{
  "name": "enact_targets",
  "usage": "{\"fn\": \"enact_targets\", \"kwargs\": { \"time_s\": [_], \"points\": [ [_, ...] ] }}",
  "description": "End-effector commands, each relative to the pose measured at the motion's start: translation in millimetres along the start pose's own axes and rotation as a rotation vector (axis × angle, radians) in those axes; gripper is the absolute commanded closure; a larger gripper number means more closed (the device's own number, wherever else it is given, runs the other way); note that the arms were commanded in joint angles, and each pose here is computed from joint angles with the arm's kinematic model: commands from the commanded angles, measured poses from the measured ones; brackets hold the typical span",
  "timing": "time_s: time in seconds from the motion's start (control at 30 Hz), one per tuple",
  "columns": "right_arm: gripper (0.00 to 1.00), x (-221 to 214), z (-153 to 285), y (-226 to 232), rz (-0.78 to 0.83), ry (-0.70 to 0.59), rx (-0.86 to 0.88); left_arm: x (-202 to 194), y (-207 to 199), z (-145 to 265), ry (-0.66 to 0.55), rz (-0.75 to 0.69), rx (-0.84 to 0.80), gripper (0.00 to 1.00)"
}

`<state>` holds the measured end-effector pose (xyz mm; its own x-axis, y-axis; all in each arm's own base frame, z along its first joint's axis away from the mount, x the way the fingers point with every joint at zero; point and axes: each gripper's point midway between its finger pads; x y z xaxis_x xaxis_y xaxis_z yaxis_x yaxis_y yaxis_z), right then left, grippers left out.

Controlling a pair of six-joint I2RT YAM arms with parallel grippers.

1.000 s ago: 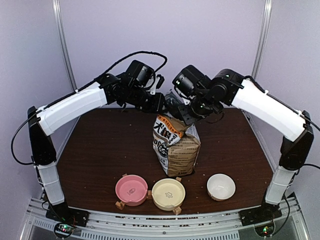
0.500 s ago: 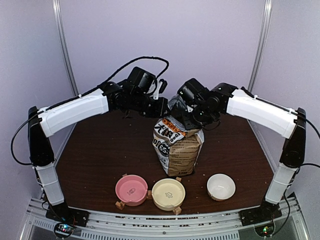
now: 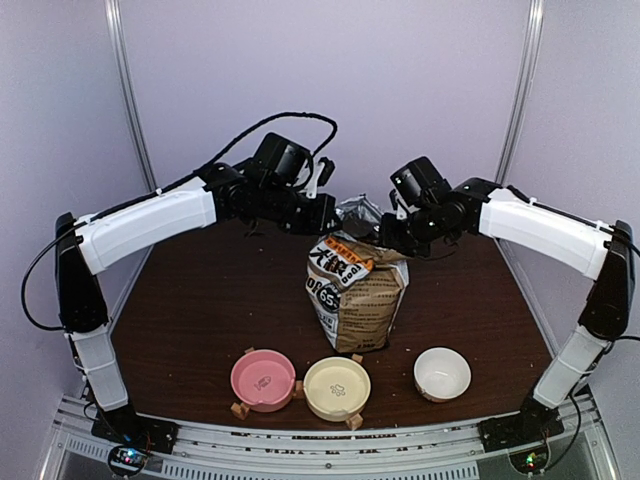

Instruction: Serve the pet food

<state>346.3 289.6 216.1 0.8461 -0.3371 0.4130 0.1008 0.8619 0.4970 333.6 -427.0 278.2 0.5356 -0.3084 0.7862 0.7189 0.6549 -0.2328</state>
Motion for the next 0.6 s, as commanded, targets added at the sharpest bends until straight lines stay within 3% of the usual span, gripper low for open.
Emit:
{"fn": "enact_targets", "kwargs": {
  "time_s": [0.0,0.2,0.57],
  "points": [
    [1.0,-21.3,34.0,56.7,-0.136,0.147,0.347,55.6,-35.1,42.7,-0.208,-0.092,-0.153,1.0],
    [1.0,-12.3,68.0,66.7,-0.232,0.115,0.467,58.2,-57.8,52.6,-0.226,-0.158,-0.267,1.0],
    [1.0,0.0,104.0,55.3,-0.288,0.026,0.471,67.7,-51.9,62.3,-0.247,-0.146,-0.193,1.0]
  ]
}}
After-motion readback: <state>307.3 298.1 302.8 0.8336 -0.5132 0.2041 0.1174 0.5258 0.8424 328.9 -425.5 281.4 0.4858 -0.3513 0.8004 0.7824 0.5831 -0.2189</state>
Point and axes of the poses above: each gripper's point midway between its finger pads, its own z axis back along the fingers, its own y axis along the line the jaws close on, x = y × z, and after that the axes turned 14 degrees about -z, right-handed
